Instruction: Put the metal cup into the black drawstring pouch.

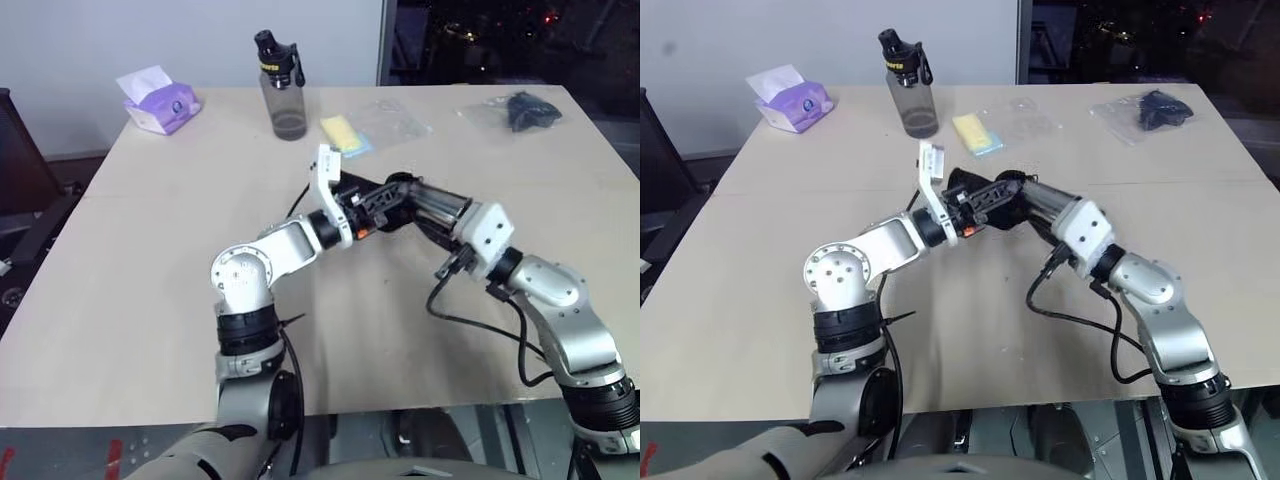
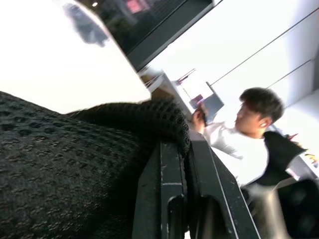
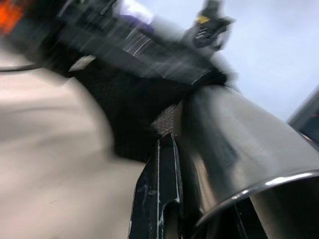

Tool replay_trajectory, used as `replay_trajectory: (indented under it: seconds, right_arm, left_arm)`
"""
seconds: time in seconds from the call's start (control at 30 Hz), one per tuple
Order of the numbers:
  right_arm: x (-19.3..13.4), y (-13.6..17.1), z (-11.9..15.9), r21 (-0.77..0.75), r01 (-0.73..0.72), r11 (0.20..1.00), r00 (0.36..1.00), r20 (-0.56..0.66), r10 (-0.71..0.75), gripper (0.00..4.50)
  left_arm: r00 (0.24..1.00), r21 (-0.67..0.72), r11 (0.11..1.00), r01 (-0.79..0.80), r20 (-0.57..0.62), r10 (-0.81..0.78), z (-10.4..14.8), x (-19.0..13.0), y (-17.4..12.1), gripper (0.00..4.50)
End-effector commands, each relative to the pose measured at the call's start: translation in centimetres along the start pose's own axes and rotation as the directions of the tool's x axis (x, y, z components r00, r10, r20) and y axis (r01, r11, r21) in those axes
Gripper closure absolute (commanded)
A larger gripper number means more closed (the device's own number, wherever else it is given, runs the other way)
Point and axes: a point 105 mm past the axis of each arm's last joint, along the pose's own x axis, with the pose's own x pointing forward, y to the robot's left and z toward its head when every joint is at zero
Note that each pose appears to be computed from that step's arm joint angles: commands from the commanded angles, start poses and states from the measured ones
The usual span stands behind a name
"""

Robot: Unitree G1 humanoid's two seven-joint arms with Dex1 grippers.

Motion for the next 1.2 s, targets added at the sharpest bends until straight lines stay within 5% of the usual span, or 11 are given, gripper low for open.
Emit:
replay_trajectory:
  seconds: [0.03,0.27,0.43,0.57,0.73,0.87,0.97,1.03,1.2]
  right_arm:
    - [0.0,0.2,1.1,-0.107,-0.028,0.994,0.999,0.022,0.030,4.45]
    - [0.6,0.7,0.8,-0.340,-0.112,0.934,0.994,-0.048,0.102,4.45]
    - [0.4,-0.2,1.2,-0.288,-0.034,0.957,0.999,-0.003,0.035,4.45]
    - [0.7,1.1,1.0,-0.493,-0.145,0.858,0.989,-0.063,0.131,4.45]
    - [1.6,1.0,0.6,-0.538,-0.130,0.833,0.991,-0.051,0.122,4.45]
    - [1.8,-0.2,0.9,-0.222,0.017,0.975,0.997,0.074,-0.001,4.45]
    - [2.1,-0.6,2.0,0.080,0.071,0.994,0.979,0.185,-0.085,4.45]
    - [2.0,-1.0,3.4,0.344,0.072,0.936,0.943,0.283,-0.177,4.45]
    - [1.5,-1.5,4.3,0.592,0.020,0.805,0.900,0.340,-0.272,4.45]
  left_arm:
    - [0.998,-0.004,0.998,0.070,0.007,-0.070,0.4,0.1,-1.5,4.50]
    - [0.996,-0.016,0.996,0.083,-0.016,-0.083,-0.2,0.1,-1.7,4.50]
    - [0.998,-0.043,0.997,0.067,-0.010,-0.067,0.1,-0.1,-0.9,4.50]
    - [0.996,-0.061,0.996,0.065,-0.055,-0.069,-0.6,0.0,-0.6,4.50]
    - [0.991,-0.099,0.988,0.116,-0.061,-0.122,-0.9,0.1,-1.2,4.50]
    - [0.984,-0.116,0.981,0.156,-0.067,-0.164,-1.2,-0.3,-1.7,4.50]
    - [0.980,-0.129,0.976,0.173,-0.076,-0.184,-1.5,-0.6,-1.9,4.50]
    - [0.979,-0.130,0.976,0.175,-0.080,-0.186,-1.6,-0.7,-2.0,4.50]
    - [0.977,-0.138,0.973,0.185,-0.082,-0.197,-1.7,-1.1,-2.2,4.50]
